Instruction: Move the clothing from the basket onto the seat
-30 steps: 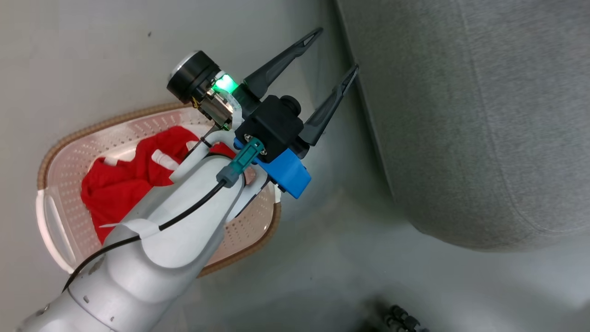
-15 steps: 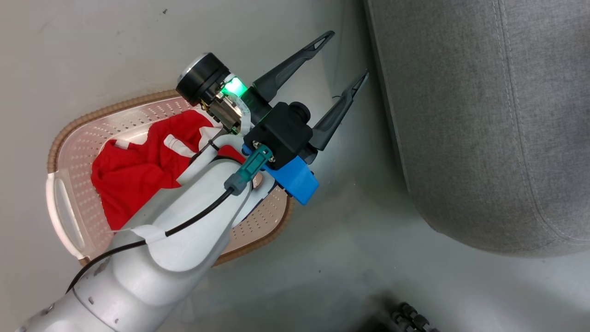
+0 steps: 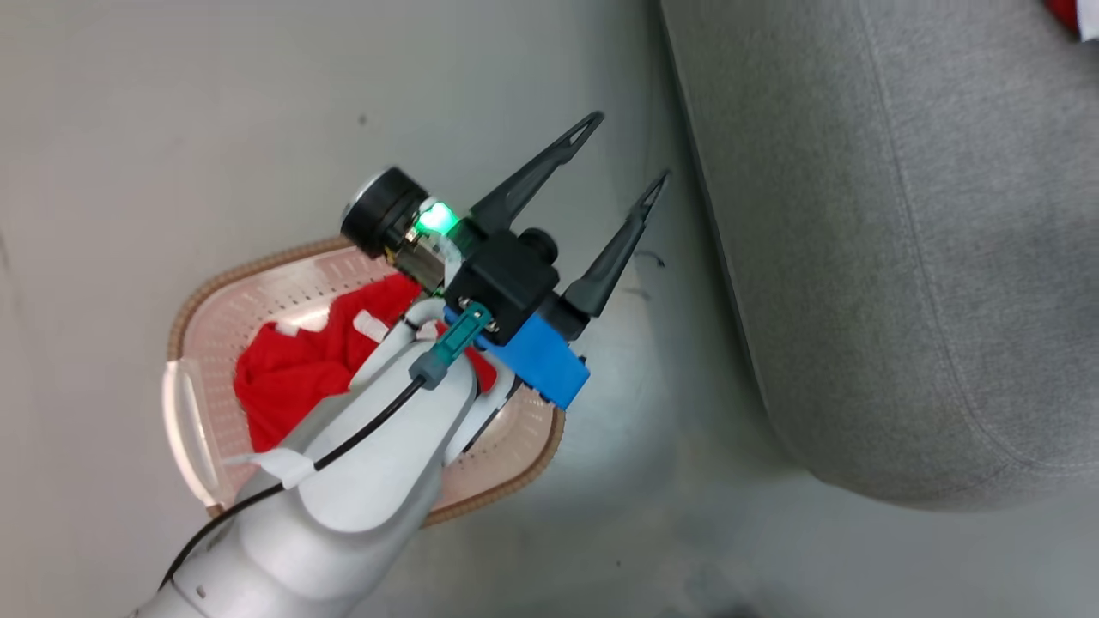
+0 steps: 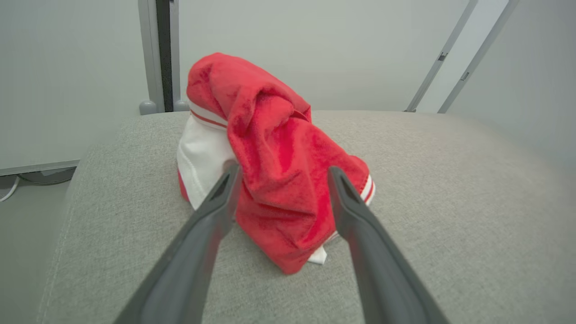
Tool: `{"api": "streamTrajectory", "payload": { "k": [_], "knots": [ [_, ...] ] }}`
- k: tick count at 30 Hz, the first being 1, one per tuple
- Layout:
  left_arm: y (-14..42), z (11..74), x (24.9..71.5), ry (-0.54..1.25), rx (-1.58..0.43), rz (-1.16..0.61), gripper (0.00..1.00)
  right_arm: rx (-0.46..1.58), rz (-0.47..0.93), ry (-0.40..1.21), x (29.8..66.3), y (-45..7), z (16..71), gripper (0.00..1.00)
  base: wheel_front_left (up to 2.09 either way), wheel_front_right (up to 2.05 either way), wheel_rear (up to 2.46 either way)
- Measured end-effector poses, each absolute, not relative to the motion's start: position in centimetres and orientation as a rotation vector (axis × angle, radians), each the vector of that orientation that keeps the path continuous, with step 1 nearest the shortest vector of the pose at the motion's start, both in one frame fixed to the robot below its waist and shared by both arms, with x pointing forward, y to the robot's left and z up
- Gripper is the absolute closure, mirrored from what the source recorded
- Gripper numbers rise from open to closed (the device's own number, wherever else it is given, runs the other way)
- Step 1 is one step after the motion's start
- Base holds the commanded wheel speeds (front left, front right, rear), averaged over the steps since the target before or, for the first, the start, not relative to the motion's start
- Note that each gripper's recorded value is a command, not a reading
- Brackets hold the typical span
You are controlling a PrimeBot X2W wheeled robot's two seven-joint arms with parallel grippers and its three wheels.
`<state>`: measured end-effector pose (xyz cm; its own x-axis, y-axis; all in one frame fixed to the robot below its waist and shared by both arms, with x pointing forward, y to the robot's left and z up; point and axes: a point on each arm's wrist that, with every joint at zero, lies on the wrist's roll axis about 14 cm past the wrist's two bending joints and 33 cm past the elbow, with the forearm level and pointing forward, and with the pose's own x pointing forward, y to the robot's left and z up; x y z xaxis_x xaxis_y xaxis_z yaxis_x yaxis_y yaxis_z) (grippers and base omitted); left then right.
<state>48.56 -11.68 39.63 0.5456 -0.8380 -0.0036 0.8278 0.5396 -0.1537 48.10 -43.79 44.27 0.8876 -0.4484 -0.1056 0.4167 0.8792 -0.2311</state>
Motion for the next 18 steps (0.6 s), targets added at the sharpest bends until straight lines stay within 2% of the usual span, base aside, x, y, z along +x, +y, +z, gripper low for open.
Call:
{"api": "streamTrajectory", "payload": {
  "k": [6, 18],
  "knots": [
    [-8.7, 42.8, 48.3, 0.060, -0.153, -0.862, 0.00, -0.179, -0.381, 0.079, 46.2, -40.6, 47.0, 0.00, 0.00, 0.00, 0.00],
    [0.5, 48.2, 46.5, -0.017, -0.135, -0.552, 0.00, -0.085, -0.123, -0.108, 45.2, -29.6, 52.3, 0.00, 0.00, 0.00, 0.00]
  ]
}}
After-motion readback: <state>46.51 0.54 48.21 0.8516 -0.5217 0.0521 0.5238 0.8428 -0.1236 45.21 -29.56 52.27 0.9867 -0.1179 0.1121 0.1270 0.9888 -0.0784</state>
